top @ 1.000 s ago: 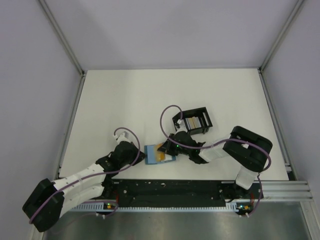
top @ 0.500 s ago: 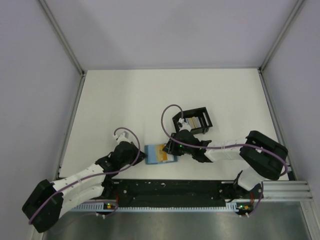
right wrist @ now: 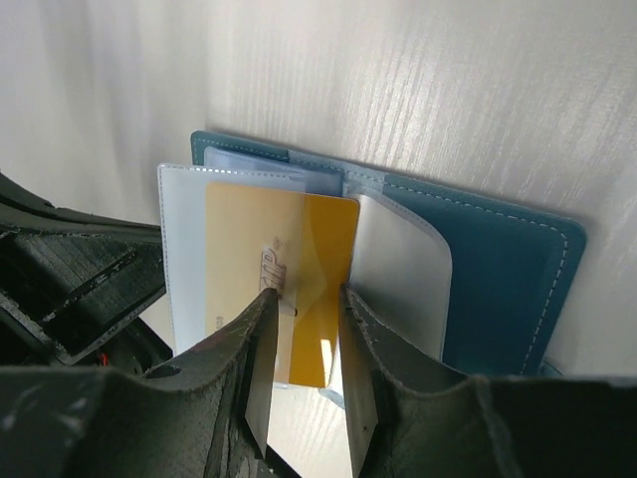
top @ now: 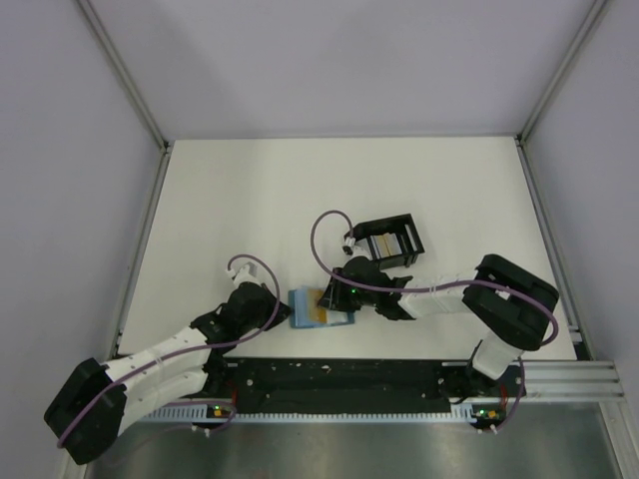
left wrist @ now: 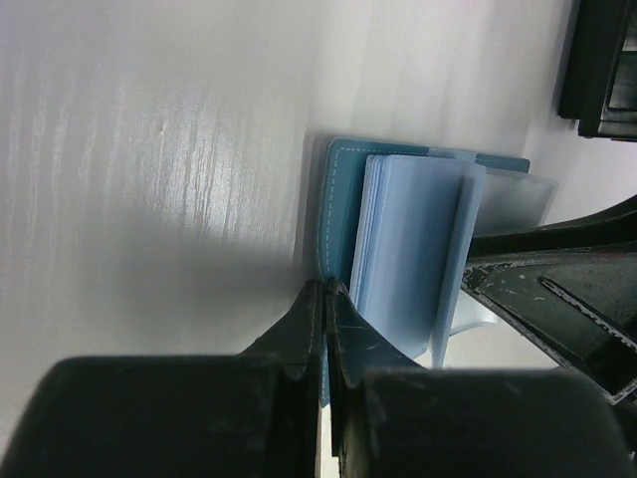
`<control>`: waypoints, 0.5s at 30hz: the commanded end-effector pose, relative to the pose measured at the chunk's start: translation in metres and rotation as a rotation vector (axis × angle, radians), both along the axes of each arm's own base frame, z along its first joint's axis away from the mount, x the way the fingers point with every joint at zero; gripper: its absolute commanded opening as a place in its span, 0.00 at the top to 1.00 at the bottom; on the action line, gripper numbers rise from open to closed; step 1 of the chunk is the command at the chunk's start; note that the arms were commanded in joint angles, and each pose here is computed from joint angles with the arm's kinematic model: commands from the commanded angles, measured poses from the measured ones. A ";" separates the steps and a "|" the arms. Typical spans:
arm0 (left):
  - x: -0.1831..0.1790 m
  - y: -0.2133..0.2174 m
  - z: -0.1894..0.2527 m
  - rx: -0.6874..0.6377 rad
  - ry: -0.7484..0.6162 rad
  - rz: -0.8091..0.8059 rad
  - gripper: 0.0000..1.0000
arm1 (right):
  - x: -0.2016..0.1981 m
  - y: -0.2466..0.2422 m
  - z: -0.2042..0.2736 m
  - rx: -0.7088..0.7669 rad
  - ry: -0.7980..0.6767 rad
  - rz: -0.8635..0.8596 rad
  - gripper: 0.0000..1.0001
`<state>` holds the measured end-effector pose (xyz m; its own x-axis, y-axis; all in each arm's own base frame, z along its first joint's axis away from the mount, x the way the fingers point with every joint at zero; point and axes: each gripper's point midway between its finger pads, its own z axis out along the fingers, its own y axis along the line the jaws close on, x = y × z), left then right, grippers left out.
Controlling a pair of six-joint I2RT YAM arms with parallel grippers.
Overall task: Put the credit cards into the card holder
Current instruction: Pick up the credit card from the card holder.
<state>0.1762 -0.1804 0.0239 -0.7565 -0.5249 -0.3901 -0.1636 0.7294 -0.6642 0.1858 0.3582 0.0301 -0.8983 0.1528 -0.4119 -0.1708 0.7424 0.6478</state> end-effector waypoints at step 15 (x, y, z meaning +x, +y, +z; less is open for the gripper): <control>0.005 0.000 0.005 0.006 -0.032 0.001 1.00 | -0.004 0.047 0.037 0.168 -0.048 0.123 0.70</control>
